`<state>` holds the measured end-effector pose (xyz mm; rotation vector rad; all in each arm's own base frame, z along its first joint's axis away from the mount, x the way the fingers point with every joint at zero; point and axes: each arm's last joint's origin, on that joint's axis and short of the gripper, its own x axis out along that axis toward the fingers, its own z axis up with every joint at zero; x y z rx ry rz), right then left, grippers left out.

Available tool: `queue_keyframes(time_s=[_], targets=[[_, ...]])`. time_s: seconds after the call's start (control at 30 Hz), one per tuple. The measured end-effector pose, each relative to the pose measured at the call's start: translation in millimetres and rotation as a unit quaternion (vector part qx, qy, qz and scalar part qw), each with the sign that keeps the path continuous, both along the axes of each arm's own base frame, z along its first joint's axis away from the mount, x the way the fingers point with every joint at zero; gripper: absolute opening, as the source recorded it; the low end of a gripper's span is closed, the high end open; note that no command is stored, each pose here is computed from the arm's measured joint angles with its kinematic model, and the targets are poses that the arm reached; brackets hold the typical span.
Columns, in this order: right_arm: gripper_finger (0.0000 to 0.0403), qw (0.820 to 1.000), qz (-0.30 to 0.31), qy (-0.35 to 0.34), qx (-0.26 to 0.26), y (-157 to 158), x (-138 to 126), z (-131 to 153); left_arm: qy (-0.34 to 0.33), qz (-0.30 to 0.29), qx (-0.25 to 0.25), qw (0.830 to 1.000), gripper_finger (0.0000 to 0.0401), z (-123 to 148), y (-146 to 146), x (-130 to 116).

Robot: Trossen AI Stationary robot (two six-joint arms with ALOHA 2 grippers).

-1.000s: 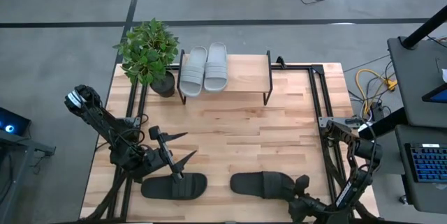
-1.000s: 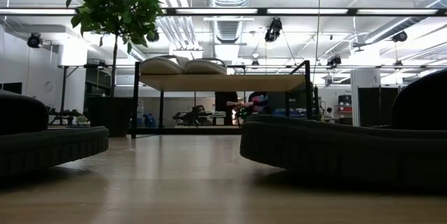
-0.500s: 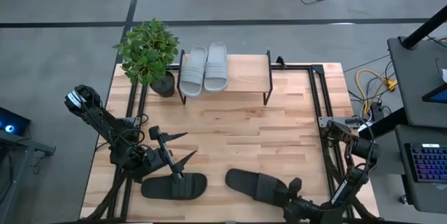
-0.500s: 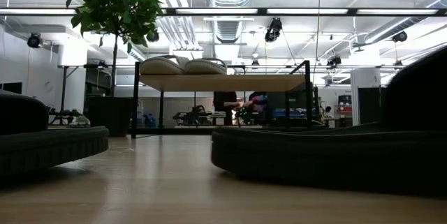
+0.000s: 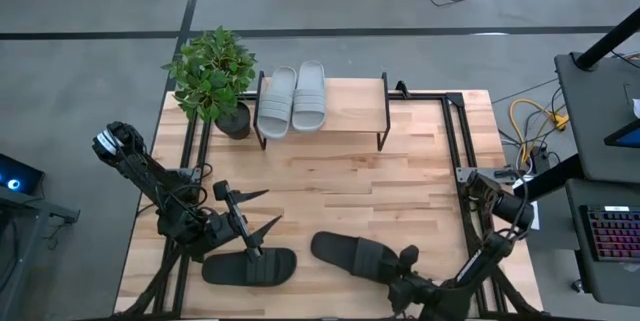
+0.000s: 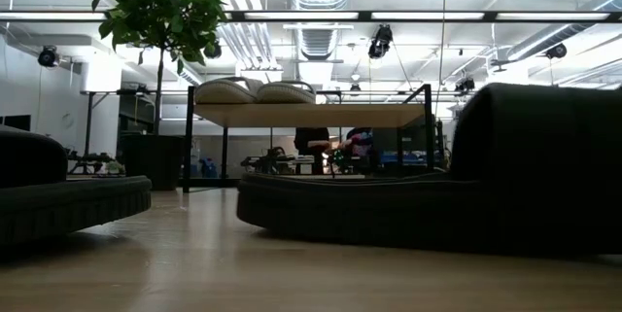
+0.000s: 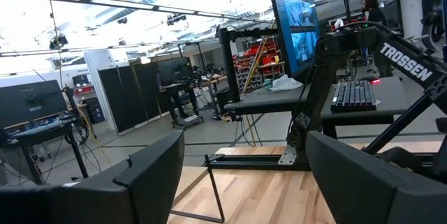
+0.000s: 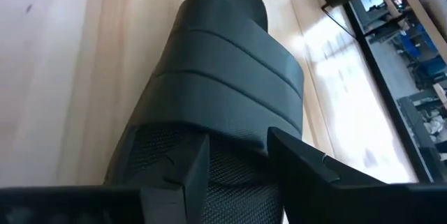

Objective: Pick and place slides into the shelf
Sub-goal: Put the right black slipper on the shelf

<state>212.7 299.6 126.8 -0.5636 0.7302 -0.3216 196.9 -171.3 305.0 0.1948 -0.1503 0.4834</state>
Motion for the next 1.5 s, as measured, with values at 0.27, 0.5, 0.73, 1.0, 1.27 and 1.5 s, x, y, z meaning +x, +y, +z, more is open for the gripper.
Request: queue_keyframes(time_s=[0.27,0.5,0.73,1.0,1.27,1.5], targets=[[0.0085,0.999,0.008,0.041,0.028,-5,17,-7,0.0,0.0,0.0,1.0,0.0283,0,0,0],[0.0074,0.997,0.037,0.065,-0.006,-6,17,-7,0.0,0.0,0.0,1.0,0.0283,0,0,0],[0.0093,0.99,0.085,0.094,-0.069,-5,18,-7,0.0,0.0,0.0,1.0,0.0283,0,0,0],[0.0126,0.984,0.1,0.084,-0.119,-6,19,-6,0.0,0.0,0.0,1.0,0.0283,0,0,0],[0.0152,0.989,0.087,0.068,-0.101,-12,28,-11,0.0,0.0,0.001,1.0,0.0283,0,0,0],[0.0127,0.991,0.059,0.068,-0.097,-25,39,-14,0.0,0.0,0.001,1.0,0.0283,0,0,0]])
